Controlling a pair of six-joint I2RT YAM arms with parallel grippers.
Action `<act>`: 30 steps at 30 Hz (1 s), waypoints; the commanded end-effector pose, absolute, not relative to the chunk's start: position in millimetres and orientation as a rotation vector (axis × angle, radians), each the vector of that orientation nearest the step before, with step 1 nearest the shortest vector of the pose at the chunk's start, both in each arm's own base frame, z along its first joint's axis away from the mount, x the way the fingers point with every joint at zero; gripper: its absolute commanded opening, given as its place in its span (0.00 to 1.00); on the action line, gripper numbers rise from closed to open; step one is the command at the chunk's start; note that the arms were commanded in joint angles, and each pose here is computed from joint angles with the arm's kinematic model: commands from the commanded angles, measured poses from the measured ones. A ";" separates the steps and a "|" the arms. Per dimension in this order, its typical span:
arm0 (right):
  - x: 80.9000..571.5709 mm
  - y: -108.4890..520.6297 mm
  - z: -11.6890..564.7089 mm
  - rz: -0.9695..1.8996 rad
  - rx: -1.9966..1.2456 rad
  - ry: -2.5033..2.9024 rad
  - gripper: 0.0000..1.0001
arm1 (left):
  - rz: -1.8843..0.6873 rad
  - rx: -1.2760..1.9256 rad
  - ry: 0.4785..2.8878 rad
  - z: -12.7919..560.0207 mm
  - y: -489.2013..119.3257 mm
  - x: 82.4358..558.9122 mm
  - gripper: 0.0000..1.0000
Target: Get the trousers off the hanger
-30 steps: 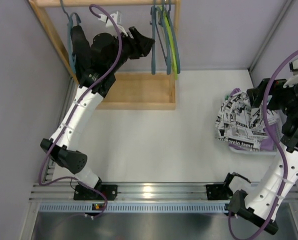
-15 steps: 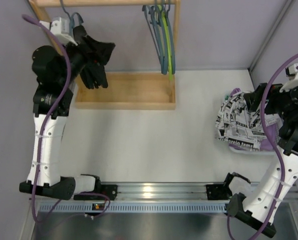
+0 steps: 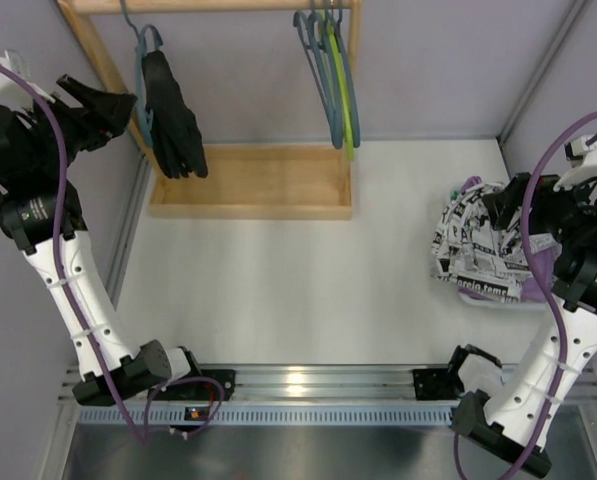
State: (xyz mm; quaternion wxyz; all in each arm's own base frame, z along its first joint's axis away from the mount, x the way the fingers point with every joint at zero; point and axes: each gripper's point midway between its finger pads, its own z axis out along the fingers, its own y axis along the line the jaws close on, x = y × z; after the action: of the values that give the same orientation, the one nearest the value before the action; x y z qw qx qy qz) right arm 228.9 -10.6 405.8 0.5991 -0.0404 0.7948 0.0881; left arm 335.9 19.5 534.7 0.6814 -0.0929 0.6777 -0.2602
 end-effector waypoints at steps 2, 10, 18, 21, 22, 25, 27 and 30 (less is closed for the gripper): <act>229.1 -11.0 416.1 0.177 -0.121 1.790 0.99 | -0.610 -0.193 1.510 542.9 23.4 340.2 0.77; 229.3 -10.7 416.2 0.180 -0.119 1.787 0.99 | -0.642 -0.210 1.548 530.6 36.6 371.1 0.71; 237.0 -11.1 416.0 0.237 -0.078 1.796 0.99 | -0.607 -0.179 1.544 532.9 37.4 389.9 0.70; 238.0 -11.9 417.5 0.236 -0.076 1.795 0.99 | -0.601 -0.177 1.563 523.5 31.1 398.4 0.69; 237.5 -11.9 418.2 0.232 -0.077 1.793 0.99 | -0.585 -0.184 1.563 521.7 29.2 401.9 0.69; 236.3 -11.8 419.5 0.224 -0.081 1.788 0.99 | -0.546 -0.202 1.581 510.0 26.6 410.5 0.68; 236.9 -12.4 419.4 0.222 -0.080 1.789 0.99 | -0.505 -0.204 1.586 505.7 26.5 415.3 0.67; 237.6 -12.2 417.6 0.228 -0.079 1.793 0.99 | -0.433 -0.193 1.596 498.7 19.2 424.9 0.63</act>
State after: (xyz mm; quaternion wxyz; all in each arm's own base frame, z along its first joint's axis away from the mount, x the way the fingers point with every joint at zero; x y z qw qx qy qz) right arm 236.2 -11.2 402.4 0.5955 -0.0250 0.7956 0.1083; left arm 414.7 13.8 495.5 0.6452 -0.0930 0.7161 -0.2494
